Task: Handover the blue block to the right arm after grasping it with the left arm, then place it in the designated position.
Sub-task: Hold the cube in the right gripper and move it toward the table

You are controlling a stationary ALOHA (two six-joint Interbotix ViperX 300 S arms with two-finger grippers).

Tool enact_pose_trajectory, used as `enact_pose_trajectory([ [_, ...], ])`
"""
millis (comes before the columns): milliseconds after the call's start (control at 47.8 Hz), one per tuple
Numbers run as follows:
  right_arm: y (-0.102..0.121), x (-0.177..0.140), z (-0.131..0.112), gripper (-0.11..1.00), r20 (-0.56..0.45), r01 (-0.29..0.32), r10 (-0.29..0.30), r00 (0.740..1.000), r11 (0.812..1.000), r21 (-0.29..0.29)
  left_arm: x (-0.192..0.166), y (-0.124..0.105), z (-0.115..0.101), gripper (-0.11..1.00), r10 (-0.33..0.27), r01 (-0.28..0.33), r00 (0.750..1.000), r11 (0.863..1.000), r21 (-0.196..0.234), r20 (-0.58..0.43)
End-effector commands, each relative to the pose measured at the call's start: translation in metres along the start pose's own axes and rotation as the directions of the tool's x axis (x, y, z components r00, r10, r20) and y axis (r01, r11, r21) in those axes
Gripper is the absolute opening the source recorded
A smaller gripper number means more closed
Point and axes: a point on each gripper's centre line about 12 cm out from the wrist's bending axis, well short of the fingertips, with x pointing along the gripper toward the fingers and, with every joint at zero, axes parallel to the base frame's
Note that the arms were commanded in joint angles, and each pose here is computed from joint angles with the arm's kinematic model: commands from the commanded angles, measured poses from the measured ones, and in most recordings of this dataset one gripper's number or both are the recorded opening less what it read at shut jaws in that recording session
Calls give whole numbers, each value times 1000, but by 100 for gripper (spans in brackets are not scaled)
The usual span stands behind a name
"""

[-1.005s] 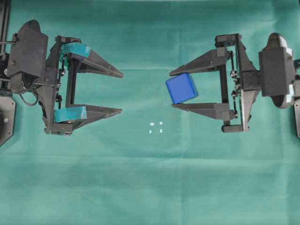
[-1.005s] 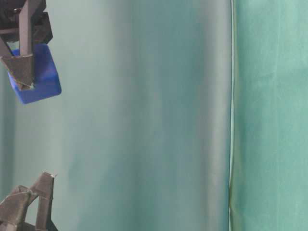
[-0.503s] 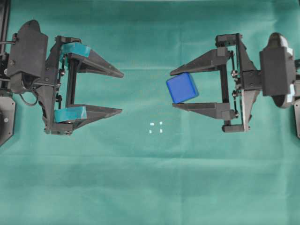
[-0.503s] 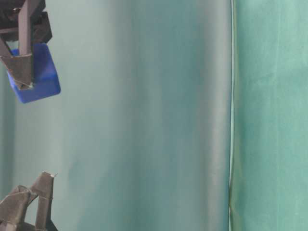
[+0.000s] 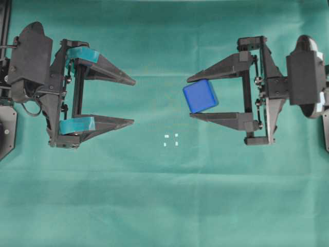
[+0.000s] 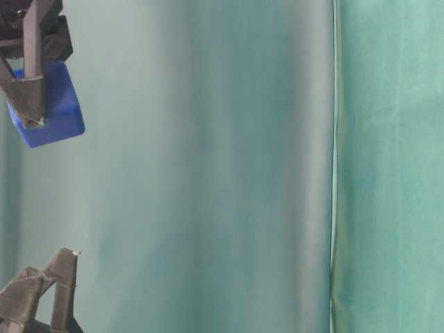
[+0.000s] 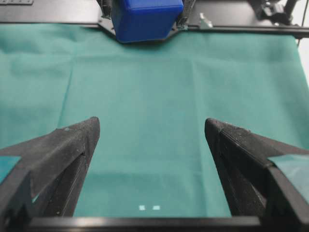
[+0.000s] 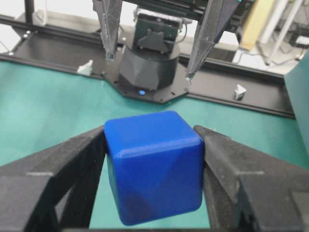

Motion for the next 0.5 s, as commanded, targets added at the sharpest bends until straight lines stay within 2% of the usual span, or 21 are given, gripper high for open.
enact_pose_trajectory([
  [0, 1, -5, 14, 61, 38, -2, 1, 999, 1000, 5, -2, 1, 10, 100, 2, -2, 999, 1000, -1, 34],
  [482, -1, -5, 12, 61, 25, 8, -9, 1000, 1000, 13, -2, 1, 10, 100, 2, -2, 999, 1000, -2, 34],
])
